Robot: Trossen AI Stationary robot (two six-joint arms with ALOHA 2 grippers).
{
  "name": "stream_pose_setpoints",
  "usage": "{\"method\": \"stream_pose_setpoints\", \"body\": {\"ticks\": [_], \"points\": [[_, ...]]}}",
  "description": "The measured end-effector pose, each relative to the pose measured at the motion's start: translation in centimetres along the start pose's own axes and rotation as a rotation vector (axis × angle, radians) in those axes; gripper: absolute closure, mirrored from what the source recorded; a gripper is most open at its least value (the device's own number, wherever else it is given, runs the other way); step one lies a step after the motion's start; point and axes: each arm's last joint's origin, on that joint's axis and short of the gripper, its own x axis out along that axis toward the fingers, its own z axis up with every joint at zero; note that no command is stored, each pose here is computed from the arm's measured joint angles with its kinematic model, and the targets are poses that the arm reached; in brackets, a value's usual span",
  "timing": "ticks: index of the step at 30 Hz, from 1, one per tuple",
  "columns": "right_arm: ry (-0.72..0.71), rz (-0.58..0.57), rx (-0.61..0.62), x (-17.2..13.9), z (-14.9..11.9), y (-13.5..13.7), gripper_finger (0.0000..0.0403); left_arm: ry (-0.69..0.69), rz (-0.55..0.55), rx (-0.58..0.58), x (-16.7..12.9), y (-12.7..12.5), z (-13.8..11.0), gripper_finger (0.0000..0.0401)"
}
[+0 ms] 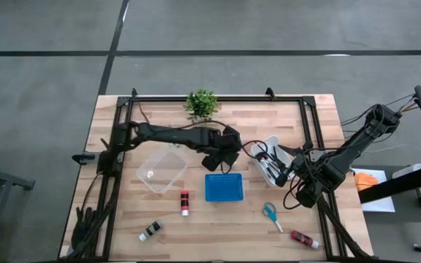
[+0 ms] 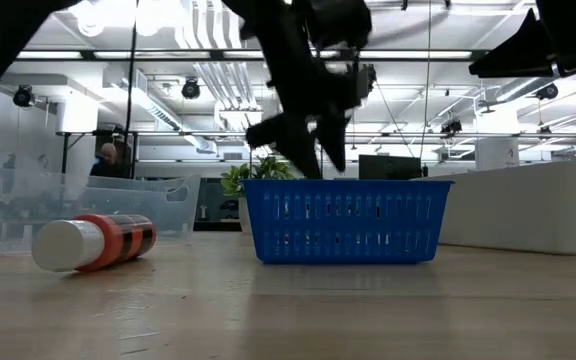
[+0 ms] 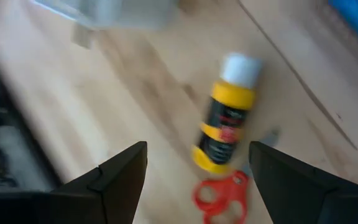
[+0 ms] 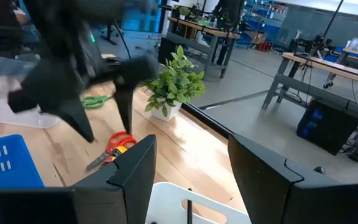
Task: Pick & Place Paint Supplies
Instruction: Put the yellow paint bottle in the blue bin
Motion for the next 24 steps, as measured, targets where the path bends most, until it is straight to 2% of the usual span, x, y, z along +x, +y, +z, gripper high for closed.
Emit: {"method": "stream_pose_setpoints", "body": {"ticks": [10, 24], "points": [[0.004, 0.002, -0.001, 0.0, -0.2, 0.0, 0.0203, 0.062, -0.077, -0.008, 3.8, 0.1, -0.8, 0.0113], [0.004, 0.003, 0.002, 0.0, -0.2, 0.0, 0.0203, -0.022, -0.160, -0.049, 4.3, 0.4, -1.3, 0.0113]]}}
